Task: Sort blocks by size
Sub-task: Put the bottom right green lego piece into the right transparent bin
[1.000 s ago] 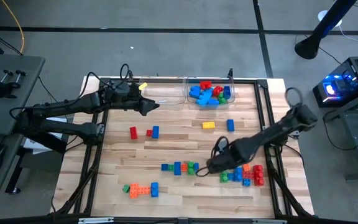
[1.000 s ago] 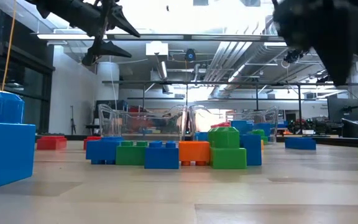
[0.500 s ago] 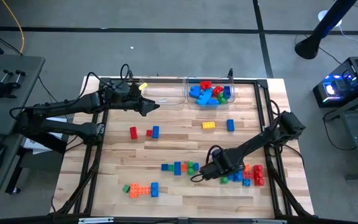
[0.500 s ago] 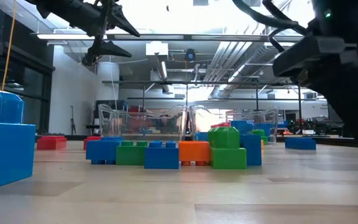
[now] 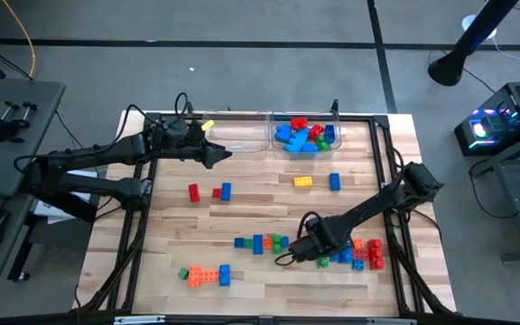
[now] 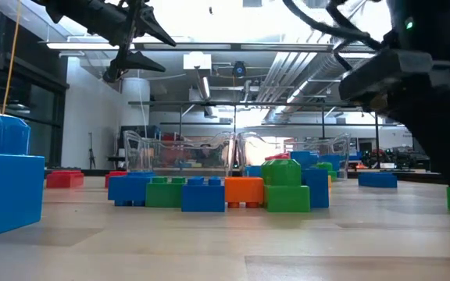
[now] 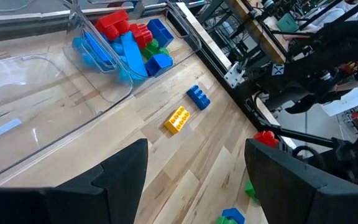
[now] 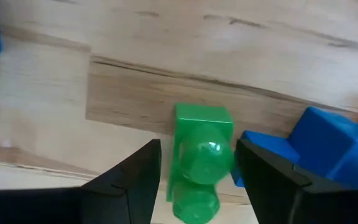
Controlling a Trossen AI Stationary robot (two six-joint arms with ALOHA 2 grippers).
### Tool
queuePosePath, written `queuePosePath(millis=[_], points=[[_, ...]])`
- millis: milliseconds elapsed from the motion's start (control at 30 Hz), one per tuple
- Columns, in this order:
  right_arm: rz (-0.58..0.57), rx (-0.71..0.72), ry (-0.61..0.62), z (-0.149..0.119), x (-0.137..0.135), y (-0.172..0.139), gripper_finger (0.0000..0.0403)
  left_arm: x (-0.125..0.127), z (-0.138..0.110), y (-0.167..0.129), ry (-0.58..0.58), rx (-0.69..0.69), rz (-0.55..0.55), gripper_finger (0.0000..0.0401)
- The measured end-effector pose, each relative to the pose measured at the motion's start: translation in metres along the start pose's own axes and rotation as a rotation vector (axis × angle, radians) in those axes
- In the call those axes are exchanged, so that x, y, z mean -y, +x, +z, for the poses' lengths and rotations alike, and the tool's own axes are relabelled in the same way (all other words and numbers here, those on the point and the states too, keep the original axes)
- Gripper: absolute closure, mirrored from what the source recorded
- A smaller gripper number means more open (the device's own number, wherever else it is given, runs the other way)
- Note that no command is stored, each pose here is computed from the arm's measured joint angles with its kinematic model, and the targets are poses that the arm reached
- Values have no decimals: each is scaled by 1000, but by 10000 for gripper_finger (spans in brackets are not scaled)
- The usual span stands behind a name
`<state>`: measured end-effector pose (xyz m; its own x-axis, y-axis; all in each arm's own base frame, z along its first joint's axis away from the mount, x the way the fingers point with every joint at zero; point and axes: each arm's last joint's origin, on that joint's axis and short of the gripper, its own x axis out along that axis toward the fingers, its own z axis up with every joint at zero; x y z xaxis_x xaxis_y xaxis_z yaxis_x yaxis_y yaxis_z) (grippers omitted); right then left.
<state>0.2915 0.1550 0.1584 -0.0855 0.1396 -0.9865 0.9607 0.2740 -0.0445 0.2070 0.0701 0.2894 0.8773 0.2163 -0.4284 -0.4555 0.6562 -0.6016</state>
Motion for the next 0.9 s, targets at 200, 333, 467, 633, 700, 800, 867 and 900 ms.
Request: queuePosePath(millis=[200,333,467,633,700,800,867,900], points=[[-3,-12,-25,-1,-8,17,210,0,0,0,0,0,0,149],[-5,2,-30,0,-9,18,249,0,0,0,1,0,0,149],[5,59,-33,1,-5,10,272,0,0,0,0,0,0,149],[96,190,-57,18,11,-38,272,0,1,0,2,10,-1,149],[128,288,-73,36,21,-61,272,1,2,0,20,28,-5,149],[192,460,-51,74,38,-99,272,3,5,0,31,58,-23,149],[205,581,-30,102,51,-120,272,4,6,0,31,72,-33,149],[201,632,-22,118,57,-128,272,5,7,0,27,77,-38,149]])
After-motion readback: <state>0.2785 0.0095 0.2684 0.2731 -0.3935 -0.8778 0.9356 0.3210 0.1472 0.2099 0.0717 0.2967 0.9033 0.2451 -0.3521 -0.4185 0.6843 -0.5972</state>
